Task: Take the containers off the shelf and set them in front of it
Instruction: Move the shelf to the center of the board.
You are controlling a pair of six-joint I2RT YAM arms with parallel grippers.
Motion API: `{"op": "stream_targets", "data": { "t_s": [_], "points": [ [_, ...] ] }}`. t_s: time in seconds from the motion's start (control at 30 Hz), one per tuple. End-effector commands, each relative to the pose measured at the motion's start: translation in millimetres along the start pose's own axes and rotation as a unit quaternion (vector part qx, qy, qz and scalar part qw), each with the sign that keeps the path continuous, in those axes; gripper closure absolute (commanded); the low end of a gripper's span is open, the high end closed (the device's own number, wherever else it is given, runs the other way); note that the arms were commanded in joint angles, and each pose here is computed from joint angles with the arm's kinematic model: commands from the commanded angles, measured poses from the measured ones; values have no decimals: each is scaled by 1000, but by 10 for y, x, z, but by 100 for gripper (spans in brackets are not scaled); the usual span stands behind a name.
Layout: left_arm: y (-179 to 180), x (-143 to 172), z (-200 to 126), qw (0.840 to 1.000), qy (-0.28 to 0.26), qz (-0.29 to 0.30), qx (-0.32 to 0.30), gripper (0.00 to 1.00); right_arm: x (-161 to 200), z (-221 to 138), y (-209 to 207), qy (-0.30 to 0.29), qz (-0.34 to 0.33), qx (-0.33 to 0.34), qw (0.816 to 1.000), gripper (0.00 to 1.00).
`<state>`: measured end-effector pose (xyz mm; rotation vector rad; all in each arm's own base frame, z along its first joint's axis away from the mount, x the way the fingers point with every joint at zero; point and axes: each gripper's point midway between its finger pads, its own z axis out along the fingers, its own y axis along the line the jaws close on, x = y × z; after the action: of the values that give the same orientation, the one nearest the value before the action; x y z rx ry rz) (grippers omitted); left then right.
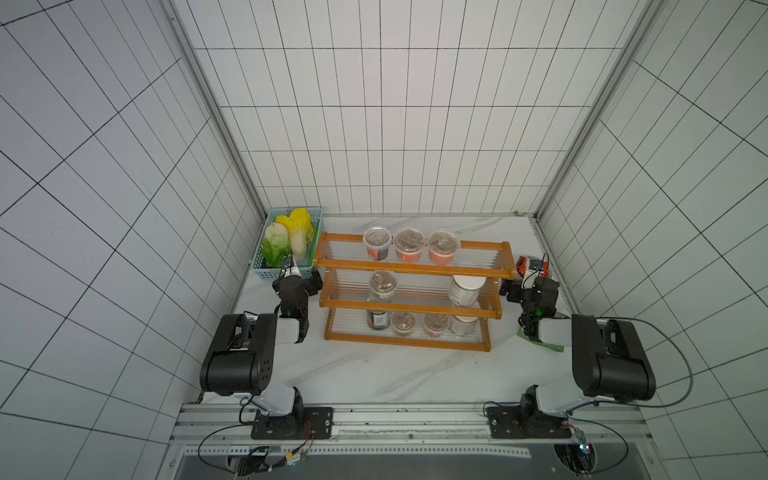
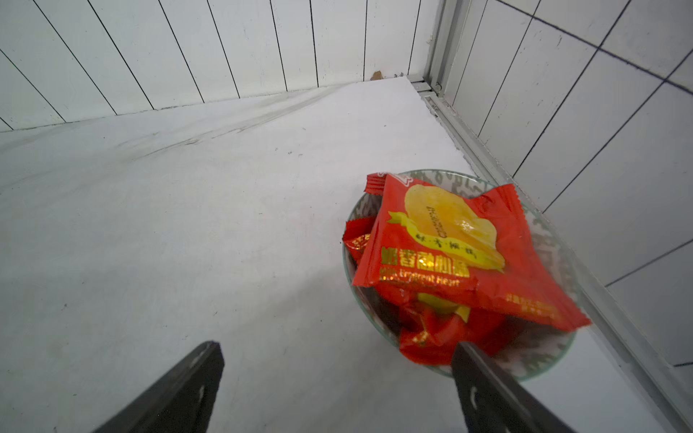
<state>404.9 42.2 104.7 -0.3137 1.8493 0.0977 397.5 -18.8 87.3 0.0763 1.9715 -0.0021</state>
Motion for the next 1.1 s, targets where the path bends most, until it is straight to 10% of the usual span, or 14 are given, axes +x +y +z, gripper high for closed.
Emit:
{"op": "stream_targets", "data": {
  "t_s": [0.0,0.47,0.83,1.07],
  "points": [
    [-9,-112,11,1000,-12,3,-3,2,-64,41,44,-3,-5,-8,1000,1],
    [2,-212,-10,999,-31,-2,-5,1,-123,8,-6,-16,9,-3,1000,1],
    [-93,-902,-402,997,-6,-77,9,2,-691,-595,43,-19,42,-15,999,1],
    [-153,-771,-812,989,76,-126,18,2,-787,-1147,254,47,99,-62,992,3]
  ]
}}
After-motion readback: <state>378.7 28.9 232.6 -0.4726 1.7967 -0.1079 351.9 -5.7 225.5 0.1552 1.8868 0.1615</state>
